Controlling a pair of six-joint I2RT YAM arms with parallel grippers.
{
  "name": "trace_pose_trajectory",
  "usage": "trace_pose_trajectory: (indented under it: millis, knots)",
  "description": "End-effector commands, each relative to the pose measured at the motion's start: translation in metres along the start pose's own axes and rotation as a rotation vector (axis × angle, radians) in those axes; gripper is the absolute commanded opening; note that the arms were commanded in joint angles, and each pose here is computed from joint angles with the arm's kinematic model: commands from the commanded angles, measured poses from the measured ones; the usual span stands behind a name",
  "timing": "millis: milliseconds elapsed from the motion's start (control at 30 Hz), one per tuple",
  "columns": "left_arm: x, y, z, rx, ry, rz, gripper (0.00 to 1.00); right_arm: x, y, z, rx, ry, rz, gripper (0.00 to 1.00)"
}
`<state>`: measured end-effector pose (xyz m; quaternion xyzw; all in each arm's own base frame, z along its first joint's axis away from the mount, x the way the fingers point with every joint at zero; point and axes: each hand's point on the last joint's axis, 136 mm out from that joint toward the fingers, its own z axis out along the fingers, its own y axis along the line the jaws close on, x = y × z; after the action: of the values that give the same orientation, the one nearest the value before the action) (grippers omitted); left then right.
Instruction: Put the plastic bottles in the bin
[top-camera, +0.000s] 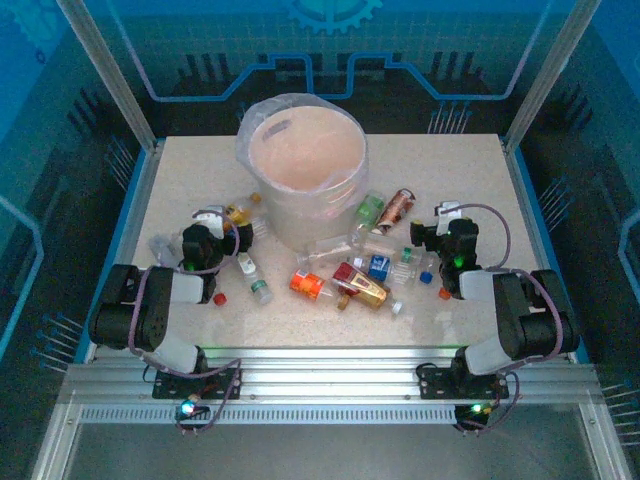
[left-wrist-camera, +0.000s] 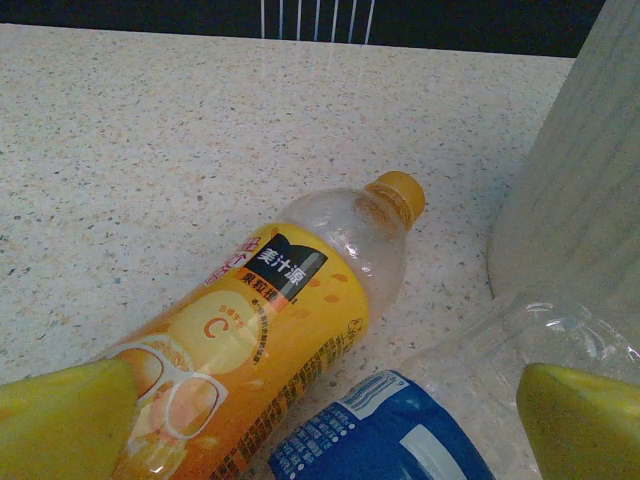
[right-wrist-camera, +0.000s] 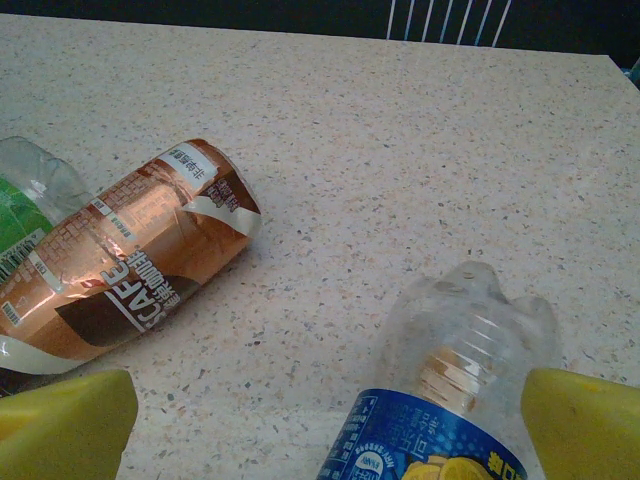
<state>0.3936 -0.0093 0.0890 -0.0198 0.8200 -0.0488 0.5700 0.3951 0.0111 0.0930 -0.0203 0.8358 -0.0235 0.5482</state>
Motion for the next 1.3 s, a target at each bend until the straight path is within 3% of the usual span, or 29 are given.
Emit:
trace_pose_trajectory:
  millis: [0,633,933,1267]
  knots:
    - [-0.007,0.000,0.003,-0.006,-0.015,0.011,0.99,-0.004,0.006,0.000,-0.019,-0.023,-0.013,1.00]
    - [-0.032,0.011,-0.027,-0.044,-0.102,-0.042,0.99,-0.016,-0.003,-0.013,-0.010,-0.028,0.017,1.00]
    - [-0.083,0.014,-0.058,-0.093,-0.158,-0.075,0.99,-0.052,-0.036,-0.056,0.103,-0.057,0.106,1.00]
    - [-0.105,0.027,-0.116,-0.225,-0.037,-0.352,0.99,-0.068,-0.054,-0.096,0.205,0.088,0.251,1.00]
